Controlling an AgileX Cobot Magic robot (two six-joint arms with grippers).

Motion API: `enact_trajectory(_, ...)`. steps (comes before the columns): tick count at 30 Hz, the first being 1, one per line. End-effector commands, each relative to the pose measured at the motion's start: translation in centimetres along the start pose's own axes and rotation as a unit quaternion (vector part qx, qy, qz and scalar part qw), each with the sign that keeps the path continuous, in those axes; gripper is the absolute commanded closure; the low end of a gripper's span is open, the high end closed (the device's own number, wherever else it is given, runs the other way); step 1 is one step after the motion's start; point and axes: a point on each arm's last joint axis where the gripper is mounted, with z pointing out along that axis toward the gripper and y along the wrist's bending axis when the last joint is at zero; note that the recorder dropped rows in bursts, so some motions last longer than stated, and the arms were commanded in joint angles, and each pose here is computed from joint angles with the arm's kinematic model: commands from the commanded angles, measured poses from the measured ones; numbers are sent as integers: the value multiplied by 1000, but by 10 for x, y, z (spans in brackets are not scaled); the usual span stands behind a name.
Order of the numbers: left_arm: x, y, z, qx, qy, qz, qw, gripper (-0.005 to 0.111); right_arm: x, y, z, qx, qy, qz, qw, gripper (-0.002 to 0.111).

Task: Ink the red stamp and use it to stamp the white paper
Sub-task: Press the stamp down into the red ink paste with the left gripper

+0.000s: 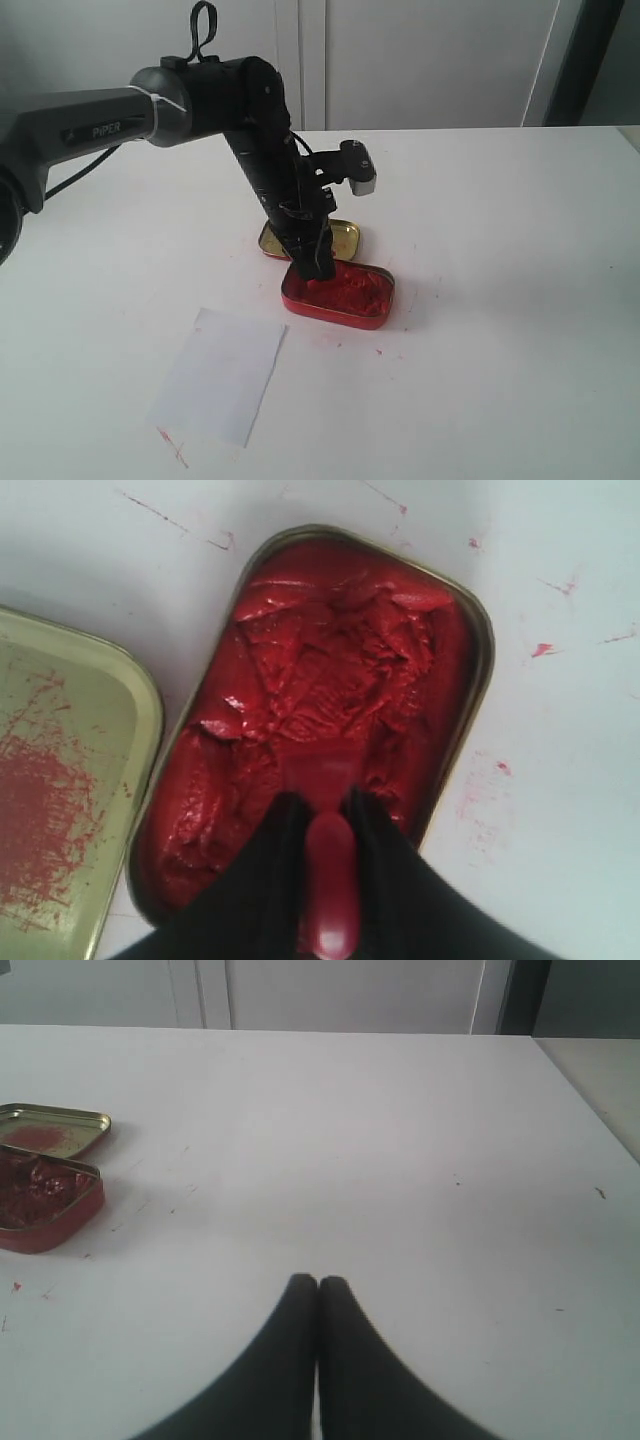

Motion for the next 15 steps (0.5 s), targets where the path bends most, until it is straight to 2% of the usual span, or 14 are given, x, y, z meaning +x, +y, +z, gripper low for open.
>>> enact_trajectory(1, -7, -2, -4, -9, -17, 7, 1000, 107, 0, -1, 0, 4, -7, -3, 1000, 108)
enact_trajectory(15, 1, 1, 11, -6, 3, 13, 1000, 107, 0, -1, 0, 4, -7, -3, 1000, 108)
